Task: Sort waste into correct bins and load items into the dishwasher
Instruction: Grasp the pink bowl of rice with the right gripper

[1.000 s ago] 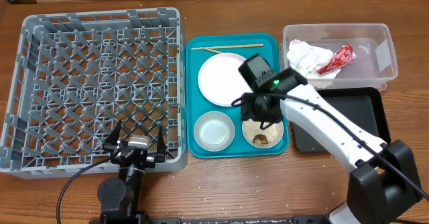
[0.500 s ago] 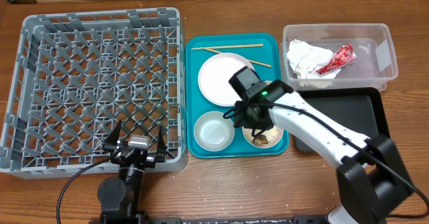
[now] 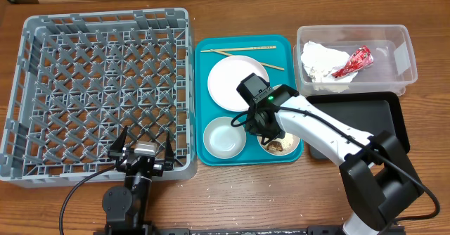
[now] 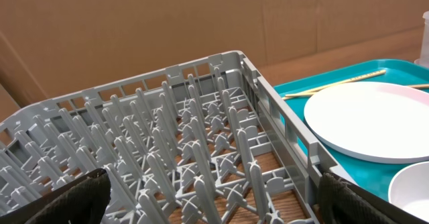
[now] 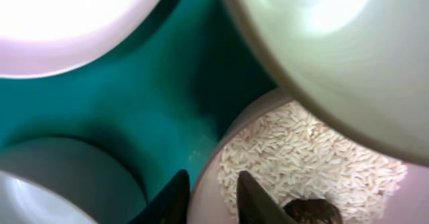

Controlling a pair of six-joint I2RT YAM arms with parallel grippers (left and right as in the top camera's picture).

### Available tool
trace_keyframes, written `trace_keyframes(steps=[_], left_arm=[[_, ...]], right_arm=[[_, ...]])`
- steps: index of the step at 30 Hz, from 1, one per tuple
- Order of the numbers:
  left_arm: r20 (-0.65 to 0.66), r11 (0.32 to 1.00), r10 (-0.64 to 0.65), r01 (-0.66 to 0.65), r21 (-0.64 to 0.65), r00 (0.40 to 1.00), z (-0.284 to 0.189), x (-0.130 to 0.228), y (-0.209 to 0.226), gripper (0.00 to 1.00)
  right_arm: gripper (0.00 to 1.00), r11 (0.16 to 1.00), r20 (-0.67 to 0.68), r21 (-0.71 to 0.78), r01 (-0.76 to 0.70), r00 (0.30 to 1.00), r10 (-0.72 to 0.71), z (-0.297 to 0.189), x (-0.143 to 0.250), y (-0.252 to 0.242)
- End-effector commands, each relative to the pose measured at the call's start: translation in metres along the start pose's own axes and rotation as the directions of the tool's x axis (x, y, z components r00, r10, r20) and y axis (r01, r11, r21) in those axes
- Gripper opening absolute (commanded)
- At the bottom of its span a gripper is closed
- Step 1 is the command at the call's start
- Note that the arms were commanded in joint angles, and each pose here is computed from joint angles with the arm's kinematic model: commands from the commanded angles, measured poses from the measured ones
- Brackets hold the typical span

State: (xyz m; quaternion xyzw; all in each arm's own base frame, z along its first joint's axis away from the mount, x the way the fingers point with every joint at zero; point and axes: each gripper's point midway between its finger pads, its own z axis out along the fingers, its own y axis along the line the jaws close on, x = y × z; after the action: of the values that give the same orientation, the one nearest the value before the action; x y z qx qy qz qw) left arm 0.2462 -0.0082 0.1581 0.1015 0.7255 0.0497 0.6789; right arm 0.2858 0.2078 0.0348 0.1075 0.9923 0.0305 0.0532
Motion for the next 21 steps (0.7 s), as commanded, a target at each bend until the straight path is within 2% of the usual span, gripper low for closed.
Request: trace_keyframes(steps=[1,5,12,15,21], left_arm=[[-0.005,1.0,0.008,-0.008,-0.01,1.0,0.0,0.002,0.002,1.0],[-0.005,1.0,0.008,-0.008,-0.01,1.0,0.0,0.002,0.002,1.0],[-0.005,1.0,0.008,-0.008,-0.01,1.0,0.0,0.002,0.002,1.0],[-0.005,1.0,0.008,-0.008,-0.01,1.0,0.0,0.002,0.002,1.0],[-0.005,1.0,0.008,-0.008,-0.01,1.0,0.0,0.002,0.002,1.0]], right_arm=[[0.22,0.999,-0.001,0.033,0.002,1.0,-0.002,0.006,0.006,-0.009],[0.22,0.995,-0.008,0.034,0.091,0.996,-0.091,0.007,0.013,-0.004],[0.22,0.99,-0.036,0.056,0.13,0.991,-0.128,0.006,0.027,-0.004],[0.14,0.988,-0.056,0.077,0.132,0.99,-0.128,0.005,0.031,-0.009],[0.1,0.984,-0.088,0.106,0.146,0.987,-0.137,0.004,0.038,-0.018]])
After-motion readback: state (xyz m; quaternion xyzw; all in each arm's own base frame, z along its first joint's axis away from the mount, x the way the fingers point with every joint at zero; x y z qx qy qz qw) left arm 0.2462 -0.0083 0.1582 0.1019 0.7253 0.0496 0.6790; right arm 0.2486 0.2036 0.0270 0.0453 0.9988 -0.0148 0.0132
